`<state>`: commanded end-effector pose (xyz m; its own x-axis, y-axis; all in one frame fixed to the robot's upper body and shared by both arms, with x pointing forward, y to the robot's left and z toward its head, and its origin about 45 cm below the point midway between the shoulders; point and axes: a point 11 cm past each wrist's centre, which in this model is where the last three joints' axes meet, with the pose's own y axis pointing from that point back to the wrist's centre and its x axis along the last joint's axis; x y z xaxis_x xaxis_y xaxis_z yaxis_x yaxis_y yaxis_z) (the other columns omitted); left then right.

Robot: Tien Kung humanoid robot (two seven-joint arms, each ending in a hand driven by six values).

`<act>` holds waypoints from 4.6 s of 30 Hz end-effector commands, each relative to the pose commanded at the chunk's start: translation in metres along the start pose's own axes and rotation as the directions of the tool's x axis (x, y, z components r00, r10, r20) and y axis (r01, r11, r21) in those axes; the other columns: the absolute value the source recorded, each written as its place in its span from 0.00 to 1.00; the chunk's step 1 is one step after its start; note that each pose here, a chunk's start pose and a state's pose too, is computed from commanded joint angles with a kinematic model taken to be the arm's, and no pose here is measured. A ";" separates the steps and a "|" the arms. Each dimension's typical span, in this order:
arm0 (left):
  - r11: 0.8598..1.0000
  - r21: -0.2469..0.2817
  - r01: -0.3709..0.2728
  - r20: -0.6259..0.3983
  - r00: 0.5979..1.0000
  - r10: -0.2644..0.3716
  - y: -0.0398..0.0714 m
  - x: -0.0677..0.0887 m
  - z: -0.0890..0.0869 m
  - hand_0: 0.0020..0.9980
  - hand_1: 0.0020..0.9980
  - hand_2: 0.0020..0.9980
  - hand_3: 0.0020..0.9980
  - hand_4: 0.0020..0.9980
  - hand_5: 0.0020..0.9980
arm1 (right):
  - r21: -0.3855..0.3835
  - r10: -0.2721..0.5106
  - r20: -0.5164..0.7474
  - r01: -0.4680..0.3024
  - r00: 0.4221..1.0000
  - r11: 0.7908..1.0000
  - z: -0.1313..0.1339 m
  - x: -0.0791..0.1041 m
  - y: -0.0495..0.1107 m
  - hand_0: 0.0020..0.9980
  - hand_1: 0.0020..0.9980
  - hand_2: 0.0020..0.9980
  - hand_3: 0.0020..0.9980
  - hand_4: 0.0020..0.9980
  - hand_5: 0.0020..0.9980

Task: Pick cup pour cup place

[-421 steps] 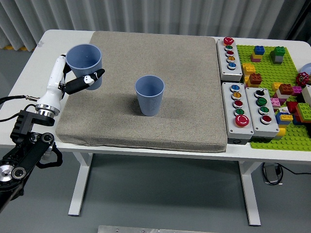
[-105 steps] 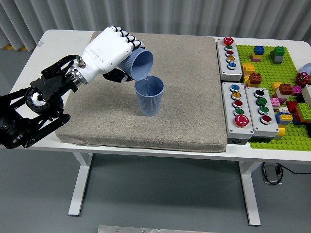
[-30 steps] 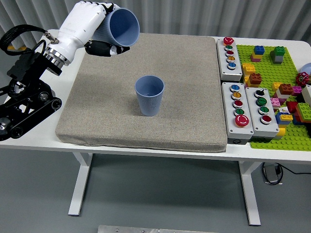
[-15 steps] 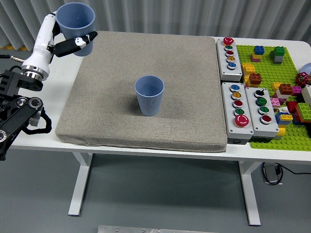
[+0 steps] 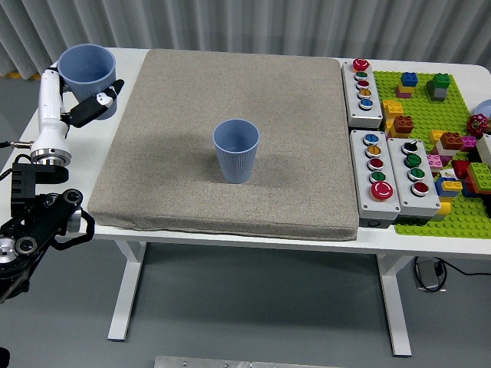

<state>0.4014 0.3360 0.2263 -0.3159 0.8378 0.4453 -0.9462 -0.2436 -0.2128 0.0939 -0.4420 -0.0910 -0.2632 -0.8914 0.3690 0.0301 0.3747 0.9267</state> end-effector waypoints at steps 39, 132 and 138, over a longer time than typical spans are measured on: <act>0.990 0.118 0.079 -0.151 0.987 -0.061 0.061 -0.066 -0.059 0.49 0.48 0.51 0.50 0.79 0.30 | 0.010 0.002 -0.018 -0.002 1.000 1.000 -0.005 0.000 0.001 0.70 0.71 0.67 0.63 0.06 0.47; 0.972 0.074 0.223 -0.055 0.974 -0.219 0.083 -0.042 -0.068 0.80 0.82 1.00 1.00 1.00 0.51 | 0.007 0.005 -0.019 -0.005 1.000 1.000 -0.002 0.003 0.000 0.70 0.71 0.67 0.63 0.05 0.45; 0.978 0.074 0.197 -0.054 0.980 -0.194 0.095 -0.018 -0.070 0.80 0.82 1.00 1.00 1.00 0.53 | 0.006 0.005 -0.019 -0.005 1.000 1.000 -0.002 0.003 0.000 0.70 0.71 0.66 0.63 0.05 0.45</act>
<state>0.3217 0.3316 0.1373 -0.1222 0.8941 0.4308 -0.9925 -0.1088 -0.0558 0.0948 -0.4449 -0.0899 -0.2443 -0.8944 0.3746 0.0251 0.3804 0.9245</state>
